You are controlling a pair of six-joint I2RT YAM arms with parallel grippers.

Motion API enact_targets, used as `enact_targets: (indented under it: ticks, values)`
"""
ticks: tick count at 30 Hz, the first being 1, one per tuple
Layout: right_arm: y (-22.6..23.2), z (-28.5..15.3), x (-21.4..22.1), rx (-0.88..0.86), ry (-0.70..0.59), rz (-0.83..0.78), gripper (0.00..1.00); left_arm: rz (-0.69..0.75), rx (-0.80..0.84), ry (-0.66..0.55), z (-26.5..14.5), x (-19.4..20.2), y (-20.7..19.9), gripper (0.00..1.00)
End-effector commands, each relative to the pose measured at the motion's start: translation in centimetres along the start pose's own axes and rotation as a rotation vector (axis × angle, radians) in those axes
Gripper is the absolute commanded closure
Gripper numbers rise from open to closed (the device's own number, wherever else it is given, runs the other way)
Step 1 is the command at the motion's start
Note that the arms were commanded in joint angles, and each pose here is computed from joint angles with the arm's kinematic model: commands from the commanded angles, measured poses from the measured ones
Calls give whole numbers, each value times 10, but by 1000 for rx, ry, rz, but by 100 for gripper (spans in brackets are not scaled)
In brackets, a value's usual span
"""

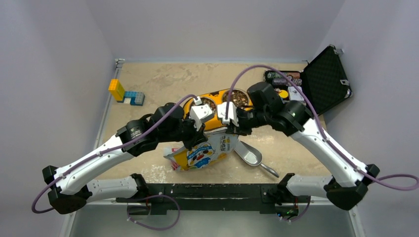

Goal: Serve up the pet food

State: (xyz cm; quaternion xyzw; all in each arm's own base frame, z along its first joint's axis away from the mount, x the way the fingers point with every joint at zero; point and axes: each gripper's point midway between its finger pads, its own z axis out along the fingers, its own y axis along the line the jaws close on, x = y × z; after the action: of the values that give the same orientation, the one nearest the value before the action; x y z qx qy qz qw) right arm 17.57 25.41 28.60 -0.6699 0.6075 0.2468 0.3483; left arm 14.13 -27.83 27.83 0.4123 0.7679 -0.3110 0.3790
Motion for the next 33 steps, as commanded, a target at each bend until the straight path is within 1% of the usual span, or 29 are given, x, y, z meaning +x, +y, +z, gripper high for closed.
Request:
enact_targets:
  ticks: [1,3,5,8,10,14,15,16,18,19,21,22,23,24,25,27,29,31,33]
  values:
    - [-5,-17,-35,215,-170,-251,65,4,20,-34,-6,-2,-5,96]
    - [-3,-9,-38,282,-177,-355,63,1,38,-42,-8,-2,-9,96]
    - [-2,0,-38,321,-156,-414,63,-7,57,-36,-10,-1,-12,96]
    - [-9,11,-39,409,-85,-504,54,-27,92,-27,-11,1,-19,94]
    - [-14,17,-42,463,-55,-559,51,-41,118,-29,-13,0,-25,92]
    - [-25,26,-44,553,10,-629,50,-56,134,-23,-14,3,-28,90]
    - [-27,27,-44,580,16,-648,50,-58,135,-18,-14,4,-28,87]
    - [-28,28,-44,607,18,-670,50,-63,136,-13,-15,5,-28,82]
    - [-27,29,-43,645,26,-701,51,-72,136,0,-16,8,-29,69]
    - [-24,30,-42,650,30,-717,53,-77,135,8,-16,11,-29,65]
    - [-24,28,-40,663,51,-729,64,-84,115,16,-19,14,-26,57]
    - [-26,25,-39,680,74,-724,77,-89,84,16,-20,16,-21,47]
    - [-27,23,-39,680,92,-715,99,-91,58,15,-23,18,-16,28]
    - [-26,19,-40,663,98,-692,100,-93,38,21,-26,21,-13,17]
    - [-21,16,-44,620,79,-676,100,-89,29,15,-30,21,-12,14]
    - [-8,9,-50,497,36,-615,100,-85,8,13,-33,24,-9,13]
    - [12,4,-47,299,16,-545,100,-85,-20,7,-34,25,-4,18]
    - [15,2,-43,239,17,-491,100,-78,-67,-8,-35,26,4,27]
    - [15,0,-41,190,-8,-428,100,-57,-92,-35,-37,21,9,31]
